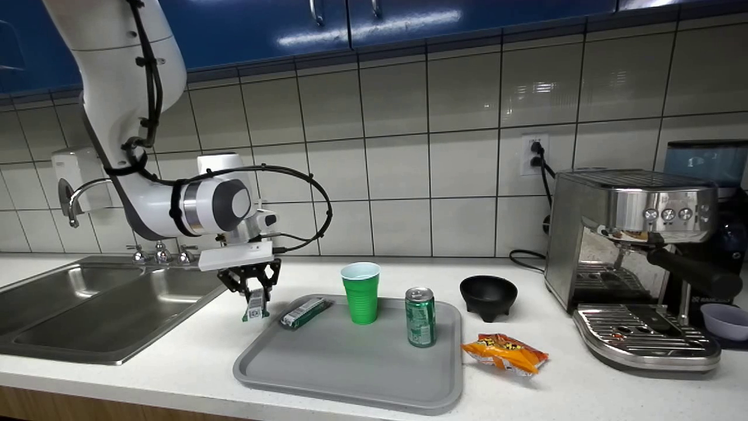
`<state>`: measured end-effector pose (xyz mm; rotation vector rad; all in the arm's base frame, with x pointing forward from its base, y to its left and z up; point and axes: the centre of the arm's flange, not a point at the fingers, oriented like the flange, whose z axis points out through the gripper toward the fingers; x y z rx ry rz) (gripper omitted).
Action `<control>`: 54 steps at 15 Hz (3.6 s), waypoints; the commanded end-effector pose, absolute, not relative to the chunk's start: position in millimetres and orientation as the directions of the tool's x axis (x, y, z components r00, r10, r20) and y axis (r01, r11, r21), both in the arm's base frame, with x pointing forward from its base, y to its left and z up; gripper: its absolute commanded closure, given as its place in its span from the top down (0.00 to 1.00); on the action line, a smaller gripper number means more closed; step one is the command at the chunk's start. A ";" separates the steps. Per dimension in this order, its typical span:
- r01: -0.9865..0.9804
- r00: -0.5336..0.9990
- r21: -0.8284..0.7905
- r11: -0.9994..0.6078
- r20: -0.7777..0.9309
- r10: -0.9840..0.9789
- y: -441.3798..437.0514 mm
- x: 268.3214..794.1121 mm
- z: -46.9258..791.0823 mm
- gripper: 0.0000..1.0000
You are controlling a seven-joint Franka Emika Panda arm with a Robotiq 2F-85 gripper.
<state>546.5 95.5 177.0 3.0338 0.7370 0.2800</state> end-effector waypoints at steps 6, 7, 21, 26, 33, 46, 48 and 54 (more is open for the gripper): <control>0.251 0.945 0.099 -0.963 0.191 0.265 44.1 531.2 191.0 0.16; 0.228 0.951 0.102 -0.968 0.188 0.244 37.9 529.6 190.6 0.16; -0.091 0.988 0.143 -0.986 0.141 -0.071 -23.7 499.7 164.7 0.16; -0.142 0.984 0.163 -0.976 0.127 -0.122 -32.6 495.2 157.5 0.61; -0.139 0.981 0.146 -0.979 0.152 -0.117 -27.7 496.1 170.1 1.00; -0.130 0.953 0.105 -0.986 0.288 -0.095 20.6 501.4 216.1 1.00; -0.115 0.961 0.104 -0.988 0.265 -0.084 13.3 516.0 202.5 1.00; -0.120 0.959 0.104 -0.987 0.269 -0.088 14.7 513.5 203.9 1.00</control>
